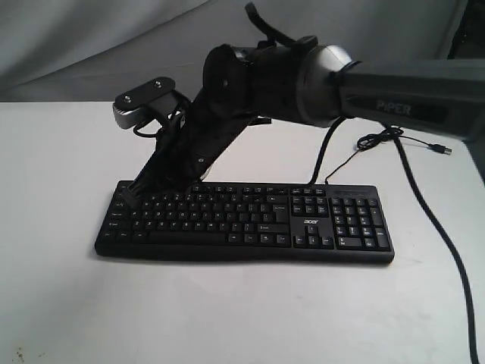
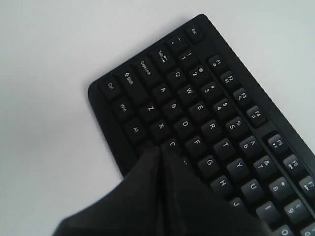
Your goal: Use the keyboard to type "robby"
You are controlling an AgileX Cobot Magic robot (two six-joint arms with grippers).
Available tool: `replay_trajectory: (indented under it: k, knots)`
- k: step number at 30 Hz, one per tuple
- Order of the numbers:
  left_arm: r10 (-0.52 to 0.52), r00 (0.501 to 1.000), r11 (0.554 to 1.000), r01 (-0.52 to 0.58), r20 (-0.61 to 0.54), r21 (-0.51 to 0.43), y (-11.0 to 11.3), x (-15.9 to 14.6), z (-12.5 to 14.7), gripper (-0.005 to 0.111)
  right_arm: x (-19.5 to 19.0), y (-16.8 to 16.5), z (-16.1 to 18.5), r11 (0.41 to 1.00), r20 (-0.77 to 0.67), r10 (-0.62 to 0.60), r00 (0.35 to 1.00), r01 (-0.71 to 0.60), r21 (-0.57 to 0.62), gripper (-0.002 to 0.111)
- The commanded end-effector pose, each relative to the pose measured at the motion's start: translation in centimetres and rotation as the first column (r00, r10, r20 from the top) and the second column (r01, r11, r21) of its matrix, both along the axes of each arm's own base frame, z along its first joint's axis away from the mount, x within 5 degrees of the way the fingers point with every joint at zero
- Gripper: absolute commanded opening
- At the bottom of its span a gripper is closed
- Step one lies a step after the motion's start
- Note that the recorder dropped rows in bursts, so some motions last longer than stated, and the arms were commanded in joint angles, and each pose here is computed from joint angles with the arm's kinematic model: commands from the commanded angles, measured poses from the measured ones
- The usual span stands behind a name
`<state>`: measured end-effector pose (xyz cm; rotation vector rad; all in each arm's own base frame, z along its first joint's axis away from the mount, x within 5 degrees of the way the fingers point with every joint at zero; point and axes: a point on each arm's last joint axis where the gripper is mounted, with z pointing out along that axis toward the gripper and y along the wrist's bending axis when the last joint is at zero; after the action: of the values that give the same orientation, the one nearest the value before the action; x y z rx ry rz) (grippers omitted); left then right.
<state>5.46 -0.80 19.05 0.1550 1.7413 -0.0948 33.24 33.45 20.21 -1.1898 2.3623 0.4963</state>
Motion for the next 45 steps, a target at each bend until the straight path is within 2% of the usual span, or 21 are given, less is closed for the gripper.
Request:
replay_trajectory:
  k: [1,19,45]
  knots:
    - [-0.006,1.000,1.000,0.006,0.007,0.001,0.0,0.0,-0.1,0.000,1.1,0.6,-0.8,0.998,0.071,-0.038,0.997,0.035,0.052,0.000]
    - [-0.006,1.000,1.000,0.006,0.007,0.001,0.0,0.0,-0.1,0.000,3.1,0.7,-6.3,0.997,0.105,-0.072,0.992,0.070,0.022,0.000]
    - [-0.006,1.000,1.000,0.006,0.007,0.001,0.0,0.0,-0.1,0.000,3.6,0.9,-7.7,0.996,0.145,-0.084,0.986,0.081,0.029,0.000]
